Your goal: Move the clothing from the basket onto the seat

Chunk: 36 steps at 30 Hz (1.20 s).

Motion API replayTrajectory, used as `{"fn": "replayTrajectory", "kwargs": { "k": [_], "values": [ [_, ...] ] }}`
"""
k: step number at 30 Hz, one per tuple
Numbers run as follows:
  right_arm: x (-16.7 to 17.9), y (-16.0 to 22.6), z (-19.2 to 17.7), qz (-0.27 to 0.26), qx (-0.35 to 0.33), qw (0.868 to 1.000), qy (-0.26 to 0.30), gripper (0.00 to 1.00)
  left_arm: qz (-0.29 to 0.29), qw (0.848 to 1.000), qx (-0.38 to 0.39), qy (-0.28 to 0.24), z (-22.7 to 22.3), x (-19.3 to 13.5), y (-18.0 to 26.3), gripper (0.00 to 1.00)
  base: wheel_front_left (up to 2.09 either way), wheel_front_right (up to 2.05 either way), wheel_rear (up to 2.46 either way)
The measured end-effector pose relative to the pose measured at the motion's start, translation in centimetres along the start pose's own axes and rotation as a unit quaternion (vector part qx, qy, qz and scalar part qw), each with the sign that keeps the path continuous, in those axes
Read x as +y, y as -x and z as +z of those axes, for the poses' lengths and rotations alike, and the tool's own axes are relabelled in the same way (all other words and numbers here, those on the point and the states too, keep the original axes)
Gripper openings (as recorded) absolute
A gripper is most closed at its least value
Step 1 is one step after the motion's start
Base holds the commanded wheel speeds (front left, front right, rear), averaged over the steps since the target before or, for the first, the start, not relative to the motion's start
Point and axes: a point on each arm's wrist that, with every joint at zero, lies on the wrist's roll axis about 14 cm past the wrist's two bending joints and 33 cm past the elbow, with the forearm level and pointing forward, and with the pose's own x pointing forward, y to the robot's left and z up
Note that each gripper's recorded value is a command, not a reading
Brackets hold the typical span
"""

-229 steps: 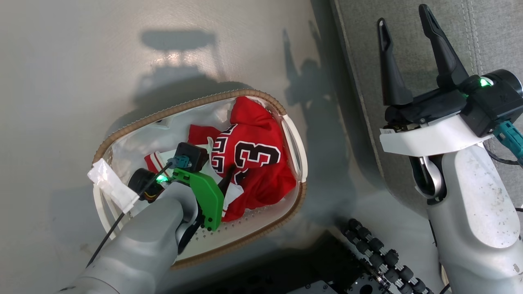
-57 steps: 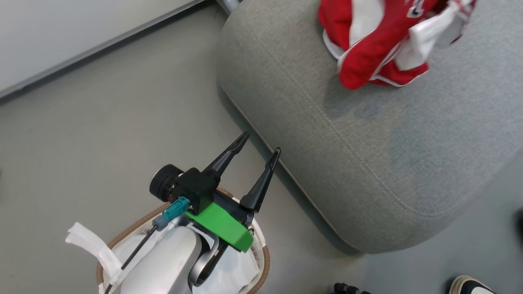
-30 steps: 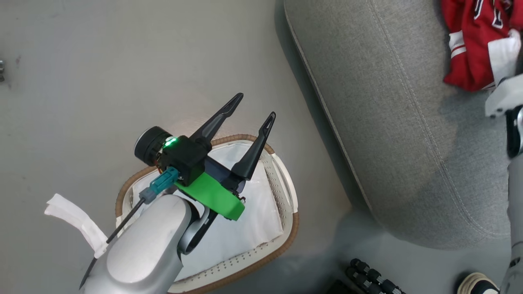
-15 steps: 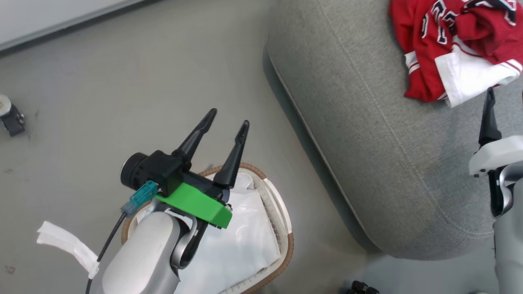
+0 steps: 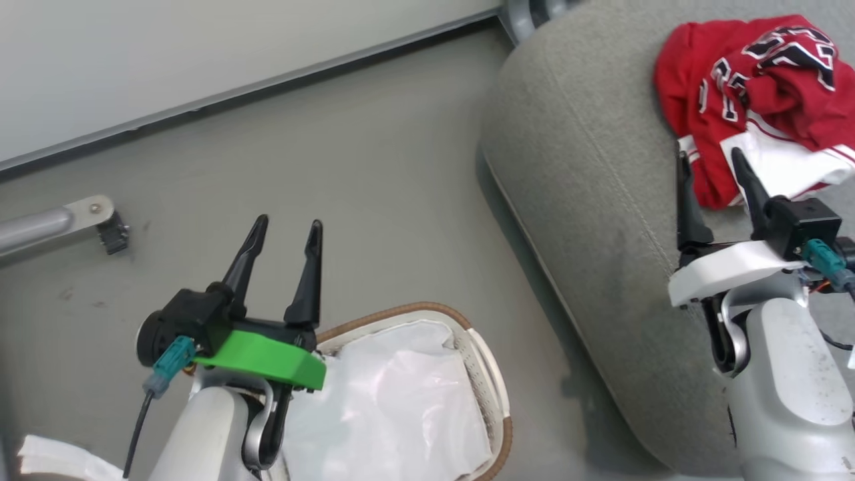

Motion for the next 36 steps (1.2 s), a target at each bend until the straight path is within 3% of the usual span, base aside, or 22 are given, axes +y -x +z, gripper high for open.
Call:
{"fn": "replayTrajectory", "kwargs": {
  "k": [6, 14, 28, 29, 36],
  "values": [
    [4.5, -0.2, -0.4, 0.053, 0.002, 0.998, -0.026, 1.0, 0.098, 0.995, -0.006, -0.035, 1.2, 5.1, 3.6, 1.0, 0.0, 0.0, 0.0],
    [8.5, 0.4, -1.2, 0.1, 0.011, 0.993, -0.054, 1.0, 0.207, 0.975, -0.001, -0.081, 2.3, 10.0, 9.5, 1.0, 0.0, 0.0, 0.0],
    [10.7, 3.0, -1.4, 0.132, 0.022, 0.989, -0.067, 1.0, 0.273, 0.961, -0.018, -0.031, 2.7, 11.2, 15.1, 1.0, 0.0, 0.0, 0.0],
    [10.7, 3.1, -1.6, 0.131, 0.025, 0.989, -0.068, 0.0, 0.273, 0.961, -0.016, -0.029, 2.6, 11.2, 15.1, 0.0, 0.0, 0.0, 0.0],
    [10.3, 4.4, -4.2, 0.118, 0.072, 0.986, -0.091, 0.0, 0.285, 0.958, 0.004, 0.0, 1.0, 11.3, 15.7, 0.0, 0.0, 0.0, 0.0]
  ]
}}
